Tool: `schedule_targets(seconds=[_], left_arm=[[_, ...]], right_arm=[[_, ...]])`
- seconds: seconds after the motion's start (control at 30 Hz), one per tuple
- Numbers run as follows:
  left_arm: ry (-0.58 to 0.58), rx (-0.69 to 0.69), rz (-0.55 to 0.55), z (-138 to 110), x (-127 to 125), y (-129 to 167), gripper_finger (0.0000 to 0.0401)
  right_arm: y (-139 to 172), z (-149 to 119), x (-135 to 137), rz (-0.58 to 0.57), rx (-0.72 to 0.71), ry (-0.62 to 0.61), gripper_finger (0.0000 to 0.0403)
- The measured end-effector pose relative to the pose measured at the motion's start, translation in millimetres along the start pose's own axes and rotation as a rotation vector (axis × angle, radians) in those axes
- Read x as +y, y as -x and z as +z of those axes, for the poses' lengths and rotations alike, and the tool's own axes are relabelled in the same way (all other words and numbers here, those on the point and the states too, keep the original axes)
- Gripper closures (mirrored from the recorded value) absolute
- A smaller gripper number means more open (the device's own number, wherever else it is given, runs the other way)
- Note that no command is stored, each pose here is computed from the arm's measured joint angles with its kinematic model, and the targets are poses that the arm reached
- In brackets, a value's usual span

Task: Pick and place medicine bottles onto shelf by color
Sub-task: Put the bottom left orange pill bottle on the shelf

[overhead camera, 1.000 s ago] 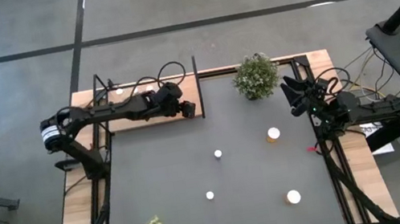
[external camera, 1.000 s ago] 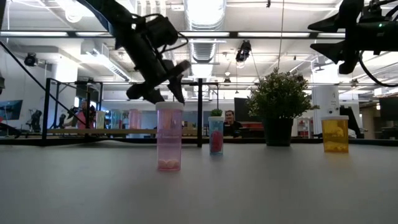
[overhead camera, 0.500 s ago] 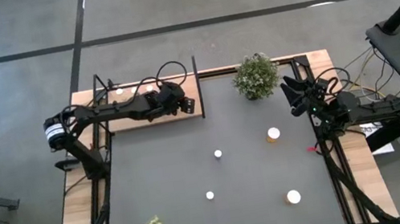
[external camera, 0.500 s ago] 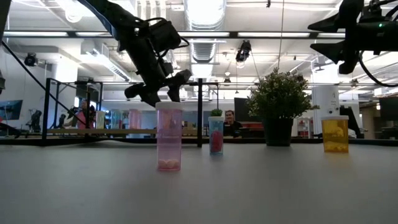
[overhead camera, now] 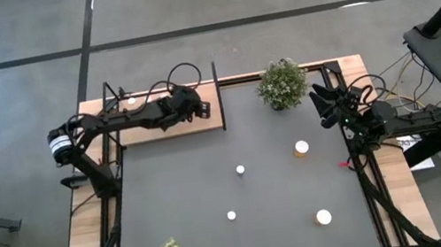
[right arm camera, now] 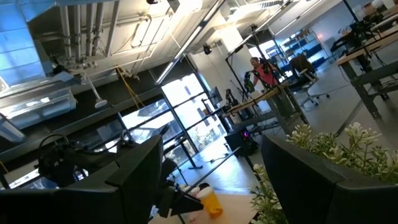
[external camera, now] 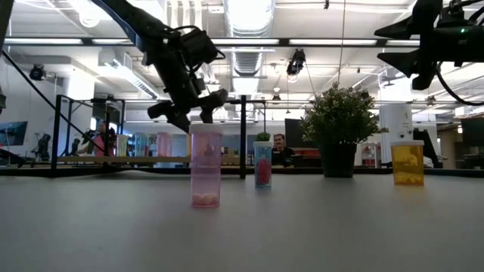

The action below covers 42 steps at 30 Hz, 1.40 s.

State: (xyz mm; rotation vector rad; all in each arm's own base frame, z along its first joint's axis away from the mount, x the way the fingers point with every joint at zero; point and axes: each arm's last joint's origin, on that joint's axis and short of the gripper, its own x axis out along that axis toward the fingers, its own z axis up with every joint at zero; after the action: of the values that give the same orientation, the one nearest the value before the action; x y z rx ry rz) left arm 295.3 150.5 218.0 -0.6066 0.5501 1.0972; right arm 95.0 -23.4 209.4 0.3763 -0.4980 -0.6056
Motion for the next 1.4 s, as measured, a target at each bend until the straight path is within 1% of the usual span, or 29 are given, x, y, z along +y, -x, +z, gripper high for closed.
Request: schedule_targets(seconds=[0.4,0.57,0.67,0.87,1.03,1.4], left_arm=[[0.009,-0.008,0.007,3.7,2.3,0.4,0.0182],[0.023,-0.048,-0.034,16.1,-3.5,11.3,0.0182],[-0.005,-0.055,-0.041,20.9,-6.6,12.9,0.0182],[-0.021,-0.057,-0.032,27.0,-11.5,3.4,0.0182],[-0.060,-0.055,-0.021,31.7,-15.2,-4.7,0.0182],[-0.067,-0.028,0.016,31.1,-9.8,-13.1,0.0182]], right_arm=[[0.0,0.0,0.0,0.000,0.000,0.000,0.0142],[0.0,0.0,0.0,0.000,0.000,0.000,0.0142],[0.0,0.0,0.0,0.000,0.000,0.000,0.0142],[0.0,0.0,0.0,0.000,0.000,0.000,0.0142],[0.0,0.0,0.0,0.000,0.000,0.000,0.0142],[0.0,0.0,0.0,0.000,0.000,0.000,0.0142]])
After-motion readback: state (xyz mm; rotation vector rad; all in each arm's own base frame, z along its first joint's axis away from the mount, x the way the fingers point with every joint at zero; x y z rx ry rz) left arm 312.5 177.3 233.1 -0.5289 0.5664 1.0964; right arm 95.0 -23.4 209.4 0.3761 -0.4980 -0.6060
